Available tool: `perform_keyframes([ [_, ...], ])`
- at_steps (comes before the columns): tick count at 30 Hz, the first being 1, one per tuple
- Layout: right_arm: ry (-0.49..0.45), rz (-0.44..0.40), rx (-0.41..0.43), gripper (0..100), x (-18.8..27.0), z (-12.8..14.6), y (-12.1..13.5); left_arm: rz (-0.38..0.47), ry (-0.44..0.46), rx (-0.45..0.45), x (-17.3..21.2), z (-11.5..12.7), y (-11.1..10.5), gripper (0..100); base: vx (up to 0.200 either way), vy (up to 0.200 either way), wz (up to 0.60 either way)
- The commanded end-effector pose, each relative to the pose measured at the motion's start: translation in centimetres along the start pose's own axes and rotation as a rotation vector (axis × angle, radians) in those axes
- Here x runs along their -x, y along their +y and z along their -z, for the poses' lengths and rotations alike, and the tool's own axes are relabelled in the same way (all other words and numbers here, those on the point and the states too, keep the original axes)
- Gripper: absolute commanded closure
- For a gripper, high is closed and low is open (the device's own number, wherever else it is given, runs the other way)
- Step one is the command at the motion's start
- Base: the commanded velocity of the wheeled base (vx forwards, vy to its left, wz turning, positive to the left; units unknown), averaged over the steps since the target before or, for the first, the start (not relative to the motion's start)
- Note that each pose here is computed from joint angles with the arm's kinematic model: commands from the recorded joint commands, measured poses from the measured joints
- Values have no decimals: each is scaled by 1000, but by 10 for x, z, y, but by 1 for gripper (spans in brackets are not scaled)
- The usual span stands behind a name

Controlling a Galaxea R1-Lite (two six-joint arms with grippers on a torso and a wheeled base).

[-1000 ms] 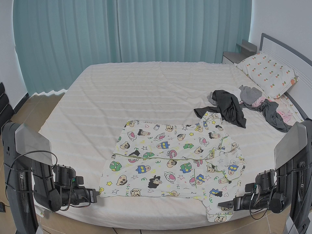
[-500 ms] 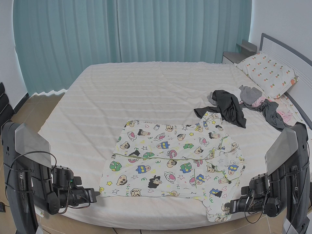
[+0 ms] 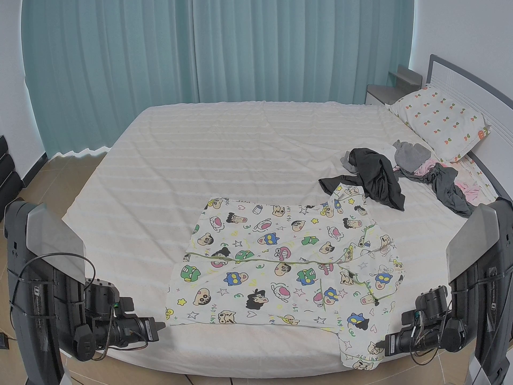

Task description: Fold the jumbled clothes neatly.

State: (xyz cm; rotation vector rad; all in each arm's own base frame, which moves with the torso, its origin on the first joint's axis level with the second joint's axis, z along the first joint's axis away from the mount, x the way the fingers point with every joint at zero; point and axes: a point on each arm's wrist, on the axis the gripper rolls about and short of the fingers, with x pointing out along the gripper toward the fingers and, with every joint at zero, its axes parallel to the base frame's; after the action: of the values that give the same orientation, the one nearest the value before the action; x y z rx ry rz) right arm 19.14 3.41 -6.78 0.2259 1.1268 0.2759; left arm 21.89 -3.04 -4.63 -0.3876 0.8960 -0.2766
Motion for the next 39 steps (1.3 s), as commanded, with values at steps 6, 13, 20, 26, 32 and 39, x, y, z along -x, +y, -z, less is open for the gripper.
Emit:
perform_keyframes([
  [6, -52, -41, -16, 100, 21, -7, -12, 6, 35, -3, 1, 7, -2, 100, 0, 0, 0],
  [13, -25, -60, 13, 0, 17, -4, -7, 28, 33, 18, -2, 7, -8, 100, 0, 0, 0],
  [20, -21, -75, 53, 0, 9, -3, 0, 61, 9, 55, -6, 6, -15, 100, 0, 0, 0],
  [26, -70, -51, 108, 0, -7, -3, 5, 68, 16, 46, -9, 8, -17, 100, 0, 0, 0],
  [32, -74, -66, 158, 0, -17, 2, 29, 73, 8, 42, -11, 6, -17, 100, 0, 0, 0],
  [39, -119, -67, 90, 0, -27, -4, 43, 63, 16, 51, -13, 8, -15, 100, 0, 0, 0],
])
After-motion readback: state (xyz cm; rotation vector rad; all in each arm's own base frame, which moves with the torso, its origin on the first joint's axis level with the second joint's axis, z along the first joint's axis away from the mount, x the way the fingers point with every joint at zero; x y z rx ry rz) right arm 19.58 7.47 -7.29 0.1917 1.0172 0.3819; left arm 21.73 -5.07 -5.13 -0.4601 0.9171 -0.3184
